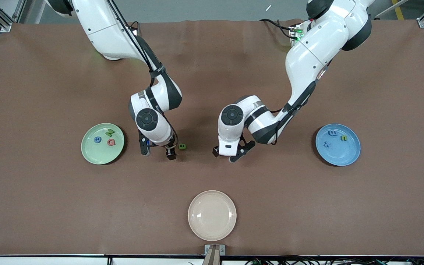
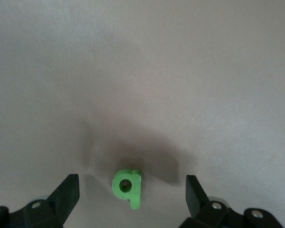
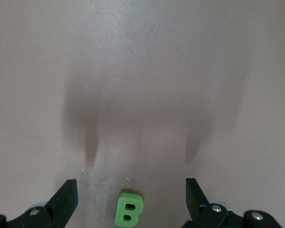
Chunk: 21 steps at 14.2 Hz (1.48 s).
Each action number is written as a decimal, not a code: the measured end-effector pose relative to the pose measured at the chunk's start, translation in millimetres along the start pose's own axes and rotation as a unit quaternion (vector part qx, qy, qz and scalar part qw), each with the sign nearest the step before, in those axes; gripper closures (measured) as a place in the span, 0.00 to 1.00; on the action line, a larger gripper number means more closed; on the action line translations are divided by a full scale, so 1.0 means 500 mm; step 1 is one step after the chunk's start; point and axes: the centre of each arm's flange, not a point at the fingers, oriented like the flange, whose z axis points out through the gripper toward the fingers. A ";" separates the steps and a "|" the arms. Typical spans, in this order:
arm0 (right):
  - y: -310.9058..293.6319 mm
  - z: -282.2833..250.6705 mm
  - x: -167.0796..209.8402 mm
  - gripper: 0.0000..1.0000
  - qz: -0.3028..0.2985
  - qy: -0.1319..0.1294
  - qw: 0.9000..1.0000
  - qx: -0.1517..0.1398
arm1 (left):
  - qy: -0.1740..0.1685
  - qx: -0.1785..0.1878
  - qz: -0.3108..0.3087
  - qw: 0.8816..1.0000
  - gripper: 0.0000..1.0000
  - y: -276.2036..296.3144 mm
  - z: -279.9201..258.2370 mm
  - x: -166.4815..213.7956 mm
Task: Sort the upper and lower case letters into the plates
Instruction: 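Grasp green q with the left gripper while the right gripper grasps green B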
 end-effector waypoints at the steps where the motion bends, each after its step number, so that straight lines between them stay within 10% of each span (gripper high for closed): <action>1: 0.000 0.006 -0.005 0.01 0.000 0.001 1.000 -0.001 | -0.002 0.002 0.000 1.000 0.13 -0.001 0.006 -0.004; 10: -0.026 0.021 -0.037 0.18 0.010 0.000 1.000 0.008 | -0.006 0.002 -0.005 1.000 0.67 0.003 -0.003 -0.004; 21: -0.008 0.038 -0.080 0.39 0.002 0.002 1.000 0.003 | -0.001 0.025 0.017 1.000 0.72 -0.007 -0.012 0.014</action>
